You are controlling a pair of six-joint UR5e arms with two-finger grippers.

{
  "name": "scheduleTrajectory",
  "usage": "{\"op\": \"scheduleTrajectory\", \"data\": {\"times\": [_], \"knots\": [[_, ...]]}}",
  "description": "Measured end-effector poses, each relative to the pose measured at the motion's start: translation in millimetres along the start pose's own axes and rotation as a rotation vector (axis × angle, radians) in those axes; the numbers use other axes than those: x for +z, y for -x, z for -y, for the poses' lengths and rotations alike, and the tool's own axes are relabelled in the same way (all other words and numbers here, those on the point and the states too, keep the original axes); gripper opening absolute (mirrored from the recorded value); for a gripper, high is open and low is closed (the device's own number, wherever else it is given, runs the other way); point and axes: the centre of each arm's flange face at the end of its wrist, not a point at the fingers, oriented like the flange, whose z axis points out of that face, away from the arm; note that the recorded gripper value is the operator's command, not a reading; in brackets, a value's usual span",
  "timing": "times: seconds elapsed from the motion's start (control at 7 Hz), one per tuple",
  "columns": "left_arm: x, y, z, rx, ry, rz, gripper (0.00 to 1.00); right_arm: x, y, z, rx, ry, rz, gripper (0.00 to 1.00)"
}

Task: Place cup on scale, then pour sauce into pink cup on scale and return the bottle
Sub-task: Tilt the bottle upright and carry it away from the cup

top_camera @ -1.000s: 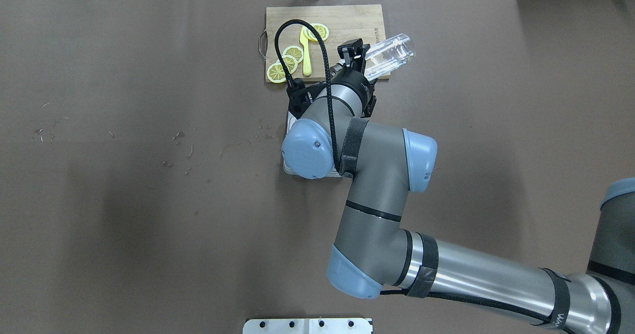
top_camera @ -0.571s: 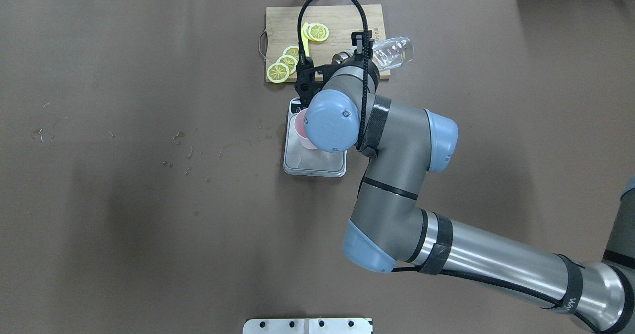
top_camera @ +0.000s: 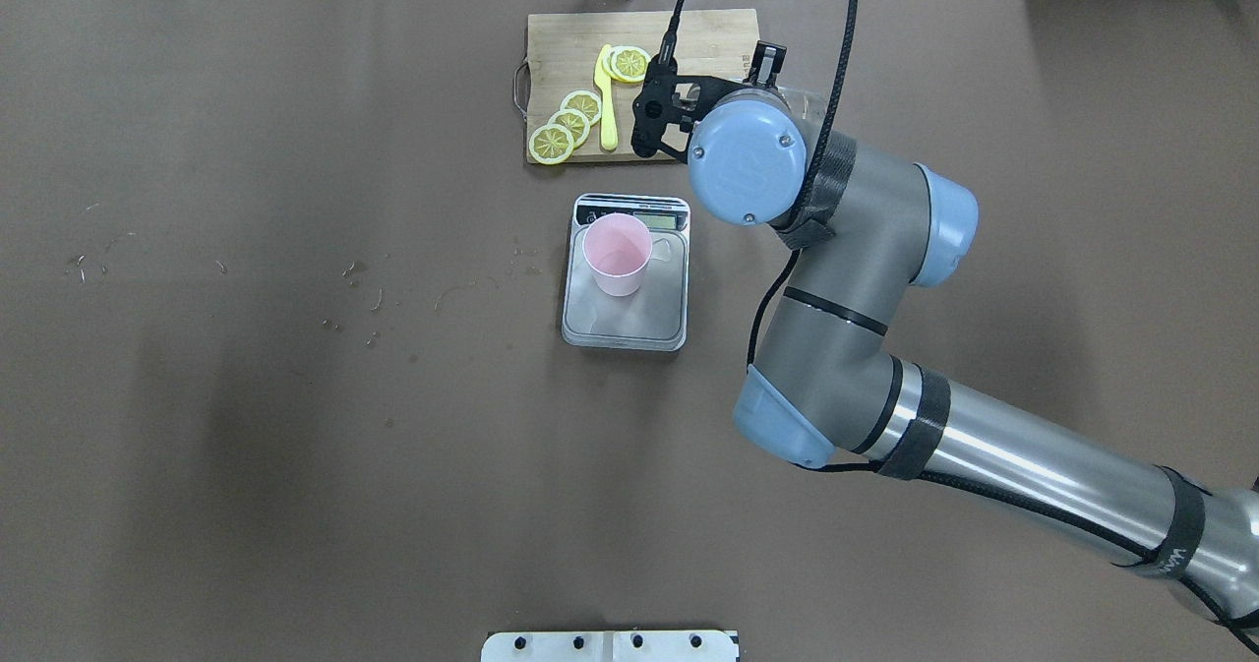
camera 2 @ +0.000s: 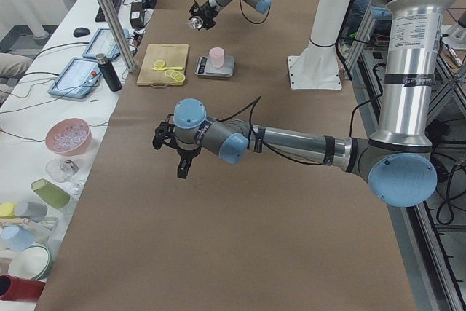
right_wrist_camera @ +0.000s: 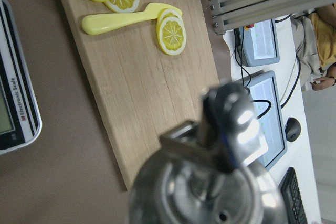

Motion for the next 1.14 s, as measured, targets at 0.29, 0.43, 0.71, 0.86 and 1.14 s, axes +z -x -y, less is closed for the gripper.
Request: {"op": "scheduleTrajectory", "data": {"times": [0.29, 0.43, 0.71, 0.86, 1.14], "knots": [[-1, 14, -17, 0.008, -0.022, 0.0, 0.97, 23, -26, -21, 0.106, -0.003, 0.096, 0.0], [-3, 21, -25, 0.008, -0.034, -0.002, 0.97, 33, -40, -36, 0.136, 0.007, 0.134, 0.0], [-10, 31, -36, -0.001, -0.051, -0.018, 0.97, 50, -67, -71, 0.196, 0.033, 0.199, 0.0], [-12, 33, -38, -0.002, -0.054, -0.023, 0.97, 59, -76, -92, 0.24, 0.027, 0.227, 0.0], [-14, 33, -38, 0.004, -0.062, -0.028, 0.97, 74, -94, -137, 0.375, 0.011, 0.301, 0.0]]}}
